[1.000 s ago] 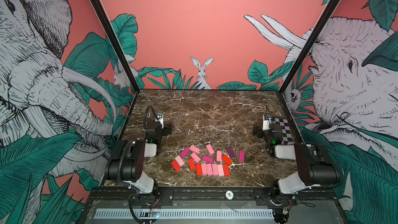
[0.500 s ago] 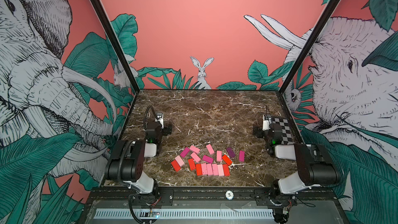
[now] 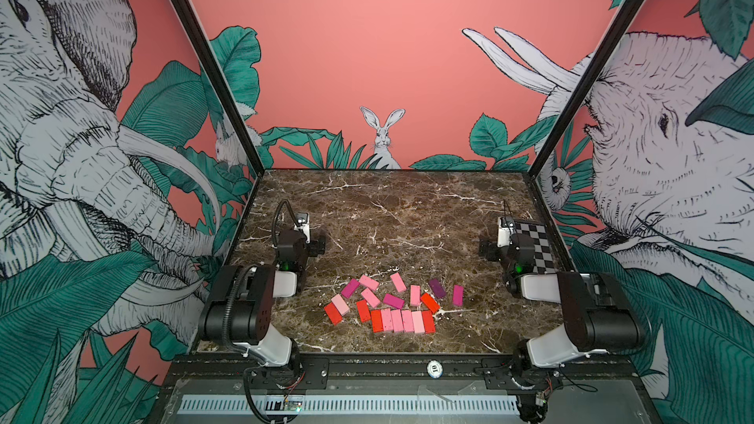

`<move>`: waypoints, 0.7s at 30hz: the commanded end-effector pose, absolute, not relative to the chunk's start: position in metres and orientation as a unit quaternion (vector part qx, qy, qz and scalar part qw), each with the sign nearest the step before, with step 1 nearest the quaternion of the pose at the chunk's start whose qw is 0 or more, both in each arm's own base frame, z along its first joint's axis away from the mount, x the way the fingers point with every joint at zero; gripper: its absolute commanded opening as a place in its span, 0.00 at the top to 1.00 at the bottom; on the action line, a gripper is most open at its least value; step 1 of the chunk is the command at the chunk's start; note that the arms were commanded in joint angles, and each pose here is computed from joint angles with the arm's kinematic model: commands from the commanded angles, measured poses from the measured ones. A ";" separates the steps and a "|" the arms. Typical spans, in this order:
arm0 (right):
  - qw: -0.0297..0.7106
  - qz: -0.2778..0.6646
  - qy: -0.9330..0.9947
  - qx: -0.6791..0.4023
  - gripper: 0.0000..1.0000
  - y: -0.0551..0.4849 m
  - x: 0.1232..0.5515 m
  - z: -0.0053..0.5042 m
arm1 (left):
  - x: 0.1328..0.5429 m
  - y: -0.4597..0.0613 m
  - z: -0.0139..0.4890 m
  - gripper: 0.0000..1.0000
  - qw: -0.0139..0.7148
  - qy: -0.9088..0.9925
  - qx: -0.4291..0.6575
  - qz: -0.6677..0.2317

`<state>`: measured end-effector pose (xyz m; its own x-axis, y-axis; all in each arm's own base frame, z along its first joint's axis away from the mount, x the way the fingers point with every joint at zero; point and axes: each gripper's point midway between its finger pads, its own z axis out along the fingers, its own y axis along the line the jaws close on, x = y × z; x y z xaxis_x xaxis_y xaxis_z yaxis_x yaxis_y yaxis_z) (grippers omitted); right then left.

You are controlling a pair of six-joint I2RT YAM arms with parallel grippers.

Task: Assemble the letter t with building blocks
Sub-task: Pick up the building block from the center of the board.

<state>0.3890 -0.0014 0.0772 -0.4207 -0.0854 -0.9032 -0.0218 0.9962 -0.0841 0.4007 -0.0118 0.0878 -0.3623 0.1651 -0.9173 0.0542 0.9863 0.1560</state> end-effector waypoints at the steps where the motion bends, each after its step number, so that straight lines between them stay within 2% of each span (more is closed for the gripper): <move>1: 0.558 -0.033 0.829 -0.031 0.02 -0.003 0.398 0.091 | 0.403 -0.011 0.096 0.01 0.570 0.817 0.066 0.047; 6: 0.559 -0.046 0.828 -0.008 0.02 -0.011 0.400 0.103 | 0.403 -0.011 0.103 0.01 0.574 0.814 0.069 0.049; 8: 0.537 -0.050 0.842 0.004 0.02 -0.015 0.396 0.111 | 0.400 -0.009 0.118 0.01 0.575 0.814 0.063 0.054; 11: 0.506 -0.050 0.857 0.078 0.02 -0.028 0.383 0.126 | 0.387 -0.009 0.146 0.01 0.578 0.813 0.053 0.050; 16: 0.430 -0.028 0.896 0.109 0.02 -0.013 0.333 0.134 | 0.366 -0.024 0.187 0.01 0.570 0.819 0.054 0.046; 21: 0.367 -0.027 0.923 0.112 0.04 -0.004 0.282 0.142 | 0.346 -0.043 0.198 0.01 0.527 0.848 0.054 0.009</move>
<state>0.3297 0.0022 0.1751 -0.5341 0.1377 -0.8342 0.1557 0.9858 0.0630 0.3686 -0.0438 0.2372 -0.2381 0.1226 -0.9635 0.0764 0.9913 0.1073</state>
